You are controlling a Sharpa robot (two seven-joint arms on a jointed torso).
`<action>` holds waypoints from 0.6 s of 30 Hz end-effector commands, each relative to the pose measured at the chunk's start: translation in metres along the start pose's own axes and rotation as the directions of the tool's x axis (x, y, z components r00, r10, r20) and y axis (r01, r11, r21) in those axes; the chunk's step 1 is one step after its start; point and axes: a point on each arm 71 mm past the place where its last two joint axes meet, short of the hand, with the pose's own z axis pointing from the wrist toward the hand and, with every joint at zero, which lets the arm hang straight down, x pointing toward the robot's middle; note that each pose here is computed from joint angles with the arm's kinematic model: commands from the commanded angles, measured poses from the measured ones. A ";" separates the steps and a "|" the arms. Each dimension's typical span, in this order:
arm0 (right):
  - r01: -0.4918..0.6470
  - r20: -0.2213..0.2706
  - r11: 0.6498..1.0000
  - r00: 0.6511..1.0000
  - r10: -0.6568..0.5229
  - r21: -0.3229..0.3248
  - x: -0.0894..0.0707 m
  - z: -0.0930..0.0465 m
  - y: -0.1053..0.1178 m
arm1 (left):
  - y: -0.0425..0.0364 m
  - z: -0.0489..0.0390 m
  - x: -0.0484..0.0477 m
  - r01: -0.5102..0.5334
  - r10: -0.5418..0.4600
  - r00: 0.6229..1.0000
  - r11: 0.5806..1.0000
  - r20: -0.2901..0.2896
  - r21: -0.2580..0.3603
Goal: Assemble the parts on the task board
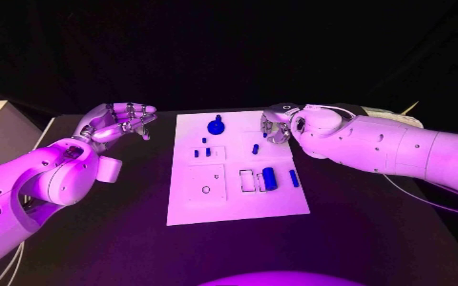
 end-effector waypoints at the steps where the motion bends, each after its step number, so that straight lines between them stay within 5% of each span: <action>1: -0.025 0.005 1.000 1.000 0.025 -0.008 0.002 0.001 0.002 | -0.0019 0.0001 0.0000 0.013 -0.013 1.000 1.000 0.014 0.019; 18: -0.038 0.001 0.999 0.999 0.038 -0.028 0.004 0.003 0.010 | -0.0002 -0.0001 -0.0015 0.012 -0.012 1.000 1.000 0.022 0.004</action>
